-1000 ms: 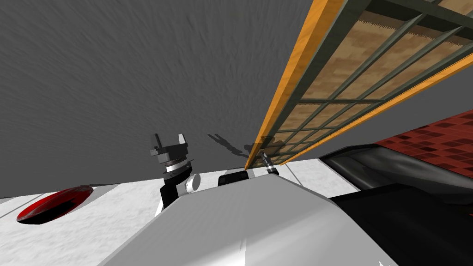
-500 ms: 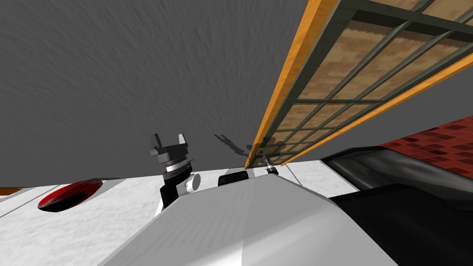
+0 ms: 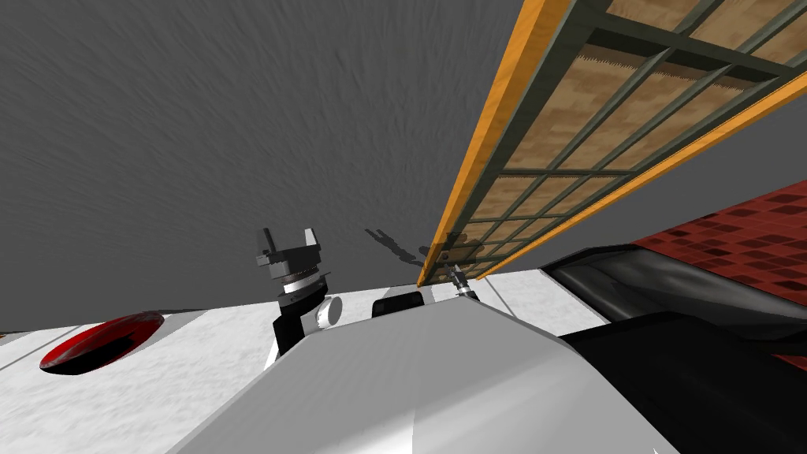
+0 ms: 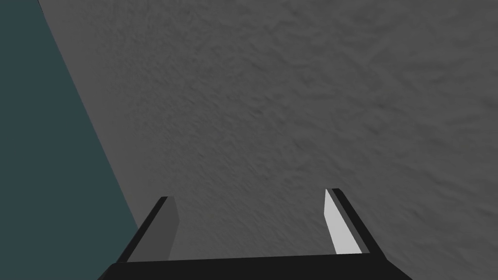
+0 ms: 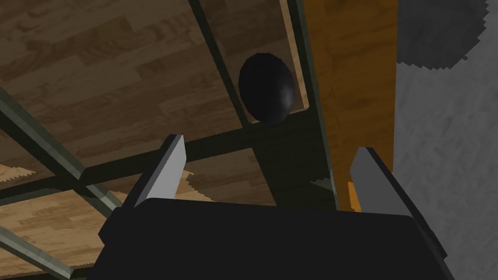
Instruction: Pull the door open
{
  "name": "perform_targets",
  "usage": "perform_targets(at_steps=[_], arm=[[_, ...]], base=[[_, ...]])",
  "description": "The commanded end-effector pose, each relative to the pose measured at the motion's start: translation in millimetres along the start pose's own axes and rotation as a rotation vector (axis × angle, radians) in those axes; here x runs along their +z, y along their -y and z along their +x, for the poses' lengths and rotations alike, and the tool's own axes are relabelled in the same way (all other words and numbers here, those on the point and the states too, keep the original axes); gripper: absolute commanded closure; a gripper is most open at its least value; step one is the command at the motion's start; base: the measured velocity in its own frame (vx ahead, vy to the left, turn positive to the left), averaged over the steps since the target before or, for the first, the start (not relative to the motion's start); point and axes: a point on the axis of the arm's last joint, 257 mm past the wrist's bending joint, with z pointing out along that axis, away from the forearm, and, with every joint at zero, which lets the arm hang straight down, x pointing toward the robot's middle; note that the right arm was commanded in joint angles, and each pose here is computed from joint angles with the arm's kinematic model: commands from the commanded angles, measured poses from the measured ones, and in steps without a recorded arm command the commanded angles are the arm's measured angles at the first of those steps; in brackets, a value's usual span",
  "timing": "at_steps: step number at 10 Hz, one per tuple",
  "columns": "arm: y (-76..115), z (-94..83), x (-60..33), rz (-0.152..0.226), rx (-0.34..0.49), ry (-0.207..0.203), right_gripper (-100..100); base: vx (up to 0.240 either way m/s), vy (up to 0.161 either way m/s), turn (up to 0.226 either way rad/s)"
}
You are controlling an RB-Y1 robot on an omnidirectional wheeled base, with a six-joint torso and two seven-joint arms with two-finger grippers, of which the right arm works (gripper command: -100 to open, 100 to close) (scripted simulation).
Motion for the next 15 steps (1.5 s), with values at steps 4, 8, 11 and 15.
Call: perform_targets(at_steps=[4, 8, 11, 15], arm=[[3.9, -0.6, -25.2, -0.013, -0.161, -0.016, -100], [6.2, -0.6, -42.5, -0.023, -0.274, -0.028, -100], [7.0, -1.3, -47.1, -0.026, -0.299, -0.032, -100], [9.2, -1.2, -33.5, -0.011, -0.304, -0.027, -100]], base=[[-0.02, 0.021, -0.046], [-0.018, 0.02, -0.034], [-0.013, 0.015, -0.024], [0.162, -0.002, 0.037]])
